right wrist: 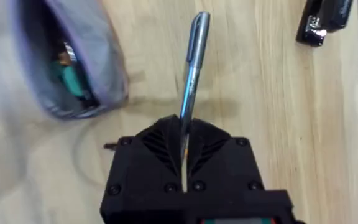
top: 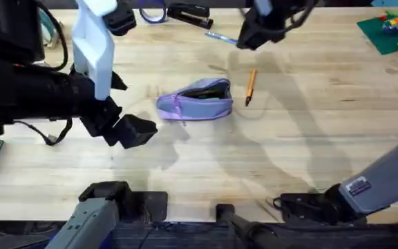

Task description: Unzip the bag, pick up the pens from the table one at a time and place them inside, then zip the bag closed.

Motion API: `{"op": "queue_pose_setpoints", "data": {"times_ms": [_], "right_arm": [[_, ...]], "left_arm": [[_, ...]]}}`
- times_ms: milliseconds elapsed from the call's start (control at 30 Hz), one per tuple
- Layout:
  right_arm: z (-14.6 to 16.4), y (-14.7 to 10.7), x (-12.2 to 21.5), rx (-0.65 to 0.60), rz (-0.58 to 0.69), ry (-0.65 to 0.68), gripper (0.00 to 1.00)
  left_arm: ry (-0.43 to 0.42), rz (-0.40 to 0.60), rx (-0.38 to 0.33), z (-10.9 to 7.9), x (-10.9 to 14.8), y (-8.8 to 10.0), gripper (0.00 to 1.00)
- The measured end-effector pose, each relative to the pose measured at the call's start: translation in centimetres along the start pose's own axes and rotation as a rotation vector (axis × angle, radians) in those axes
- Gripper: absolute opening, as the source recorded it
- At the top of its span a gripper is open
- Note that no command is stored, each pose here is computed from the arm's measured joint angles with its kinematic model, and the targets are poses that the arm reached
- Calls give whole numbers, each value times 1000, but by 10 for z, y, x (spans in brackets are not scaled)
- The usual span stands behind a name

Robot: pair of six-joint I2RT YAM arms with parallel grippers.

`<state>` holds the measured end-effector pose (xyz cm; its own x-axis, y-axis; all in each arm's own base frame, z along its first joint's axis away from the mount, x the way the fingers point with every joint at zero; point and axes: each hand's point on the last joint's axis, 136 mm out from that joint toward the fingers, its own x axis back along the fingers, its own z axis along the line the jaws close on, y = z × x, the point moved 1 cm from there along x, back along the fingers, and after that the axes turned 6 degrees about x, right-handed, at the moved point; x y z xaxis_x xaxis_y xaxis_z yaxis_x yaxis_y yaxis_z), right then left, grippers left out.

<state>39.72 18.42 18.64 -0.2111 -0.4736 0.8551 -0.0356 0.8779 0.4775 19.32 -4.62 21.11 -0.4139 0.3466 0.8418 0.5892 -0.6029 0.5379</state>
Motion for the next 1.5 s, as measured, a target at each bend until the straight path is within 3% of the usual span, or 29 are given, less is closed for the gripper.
{"op": "queue_pose_setpoints", "data": {"times_ms": [300, 500, 733, 1033, 1500], "right_arm": [[43, 17, 63, 91, -56, 36, 34], [59, 21, 81, 172, -78, 19, 32], [75, 13, 72, 244, -66, 71, 32], [83, 28, 54, 334, -88, 83, 33], [102, 26, 2, 342, -78, 229, 32]], "left_arm": [[0, 0, 0, 0, 0, 0, 993], [0, 0, 0, 0, 0, 0, 993], [0, 0, 0, 0, 0, 0, 993], [0, 0, 0, 0, 0, 0, 993], [0, 0, 0, 0, 0, 0, 994]]}}
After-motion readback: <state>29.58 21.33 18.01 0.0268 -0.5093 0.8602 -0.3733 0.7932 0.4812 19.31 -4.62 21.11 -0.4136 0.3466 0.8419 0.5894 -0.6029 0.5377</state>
